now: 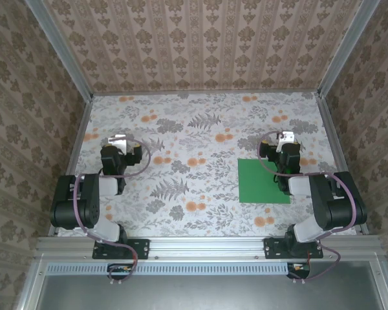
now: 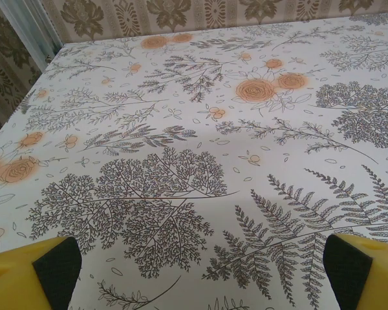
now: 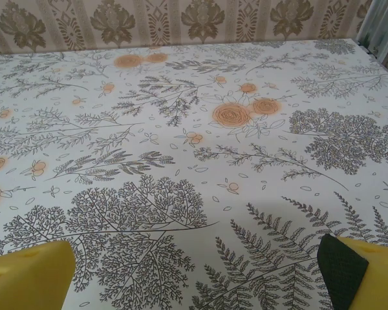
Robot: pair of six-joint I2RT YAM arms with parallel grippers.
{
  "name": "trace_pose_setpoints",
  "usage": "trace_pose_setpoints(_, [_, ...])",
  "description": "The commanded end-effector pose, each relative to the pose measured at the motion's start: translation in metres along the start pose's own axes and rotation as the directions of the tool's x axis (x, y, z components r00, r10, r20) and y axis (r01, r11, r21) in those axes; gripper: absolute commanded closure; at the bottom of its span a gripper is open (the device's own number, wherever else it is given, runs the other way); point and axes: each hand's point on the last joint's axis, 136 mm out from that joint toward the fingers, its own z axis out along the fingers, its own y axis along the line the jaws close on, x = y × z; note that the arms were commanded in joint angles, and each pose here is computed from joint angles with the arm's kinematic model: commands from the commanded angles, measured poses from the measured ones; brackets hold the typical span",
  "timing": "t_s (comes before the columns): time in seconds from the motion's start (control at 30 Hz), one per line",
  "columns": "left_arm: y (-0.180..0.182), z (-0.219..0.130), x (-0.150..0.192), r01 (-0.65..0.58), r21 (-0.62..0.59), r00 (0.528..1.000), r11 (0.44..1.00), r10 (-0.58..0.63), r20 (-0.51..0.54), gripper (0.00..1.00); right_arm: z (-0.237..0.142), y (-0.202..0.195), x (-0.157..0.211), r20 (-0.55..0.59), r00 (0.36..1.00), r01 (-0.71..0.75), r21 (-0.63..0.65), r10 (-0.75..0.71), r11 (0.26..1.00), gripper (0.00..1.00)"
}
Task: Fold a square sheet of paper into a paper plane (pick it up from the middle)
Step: Move the square sheet of paper to the center of the table.
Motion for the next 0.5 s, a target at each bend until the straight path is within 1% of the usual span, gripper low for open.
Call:
trace_pose_setpoints(0.0, [0.0014,0.0023,-0.0041,-0.005,0.005,1.0,1.0,0.005,0.004,0.0,0.0013,0.0003,-0.0041,0.019,1.0,-0.002,-0.008,0.002,1.0,0.0])
trace_pose_setpoints(0.47, [0.0019,0.0026,-0.0044,0.001,0.007,1.0,1.0,-0.001,0.004,0.0,0.0021,0.0002,-0.0043,0.016,1.0,-0.003,-0.009,0.004,1.0,0.0])
